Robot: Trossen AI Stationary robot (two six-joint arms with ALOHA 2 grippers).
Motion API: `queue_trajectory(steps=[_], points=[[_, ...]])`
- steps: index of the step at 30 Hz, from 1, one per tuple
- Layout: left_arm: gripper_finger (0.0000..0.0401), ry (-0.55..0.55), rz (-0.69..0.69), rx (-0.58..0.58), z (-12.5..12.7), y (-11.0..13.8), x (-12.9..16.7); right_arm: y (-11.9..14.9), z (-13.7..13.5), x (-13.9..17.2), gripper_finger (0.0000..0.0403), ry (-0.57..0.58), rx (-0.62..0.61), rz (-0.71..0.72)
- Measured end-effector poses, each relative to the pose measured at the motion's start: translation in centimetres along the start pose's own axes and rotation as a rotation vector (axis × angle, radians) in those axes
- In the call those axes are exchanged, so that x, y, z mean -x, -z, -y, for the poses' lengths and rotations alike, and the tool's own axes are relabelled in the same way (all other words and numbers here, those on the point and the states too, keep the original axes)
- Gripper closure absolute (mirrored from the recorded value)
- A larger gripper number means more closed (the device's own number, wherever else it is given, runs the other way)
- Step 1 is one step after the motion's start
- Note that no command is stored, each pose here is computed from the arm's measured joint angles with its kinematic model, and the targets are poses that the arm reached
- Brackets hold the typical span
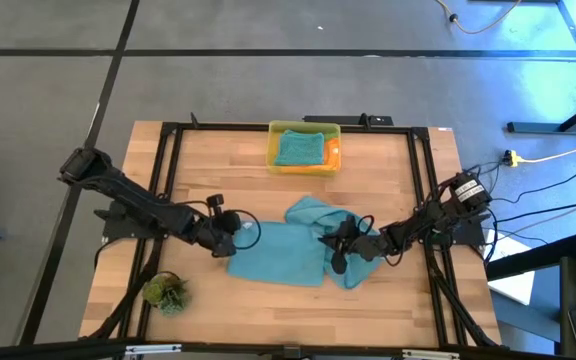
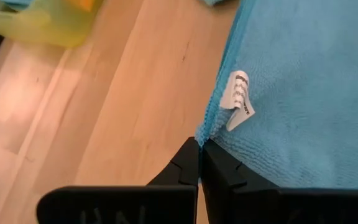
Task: Fold microfiber towels
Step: Fold the top blue microfiber cloth
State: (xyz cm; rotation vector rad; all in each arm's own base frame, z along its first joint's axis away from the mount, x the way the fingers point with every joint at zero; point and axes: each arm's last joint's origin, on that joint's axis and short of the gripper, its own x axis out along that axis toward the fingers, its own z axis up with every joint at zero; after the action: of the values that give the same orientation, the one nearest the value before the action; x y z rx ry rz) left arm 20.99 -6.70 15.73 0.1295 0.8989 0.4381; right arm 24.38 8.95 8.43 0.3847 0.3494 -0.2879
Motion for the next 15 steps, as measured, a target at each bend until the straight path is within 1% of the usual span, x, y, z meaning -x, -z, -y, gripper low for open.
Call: queue_trajectory(steps=[3,7,10,15], points=[[0.0401,0.004,0.013,0.023,-0.11,0.51,-0.51,-0.04,0.12,-0.11,0.0399,-0.011,0.024,-0.014],[0.0394,0.022,0.039,0.028,0.17,0.80,-0.59,-0.08,0.26,-0.23,0.0395,-0.021,0.023,-0.028],[0.0374,0.015,0.042,0.031,0.13,0.77,-0.61,-0.11,0.30,-0.23,0.0382,-0.008,0.024,-0.019],[0.0334,-0.014,0.060,0.026,0.13,0.77,-0.54,-0.11,0.31,-0.23,0.0347,-0.004,0.049,-0.017]])
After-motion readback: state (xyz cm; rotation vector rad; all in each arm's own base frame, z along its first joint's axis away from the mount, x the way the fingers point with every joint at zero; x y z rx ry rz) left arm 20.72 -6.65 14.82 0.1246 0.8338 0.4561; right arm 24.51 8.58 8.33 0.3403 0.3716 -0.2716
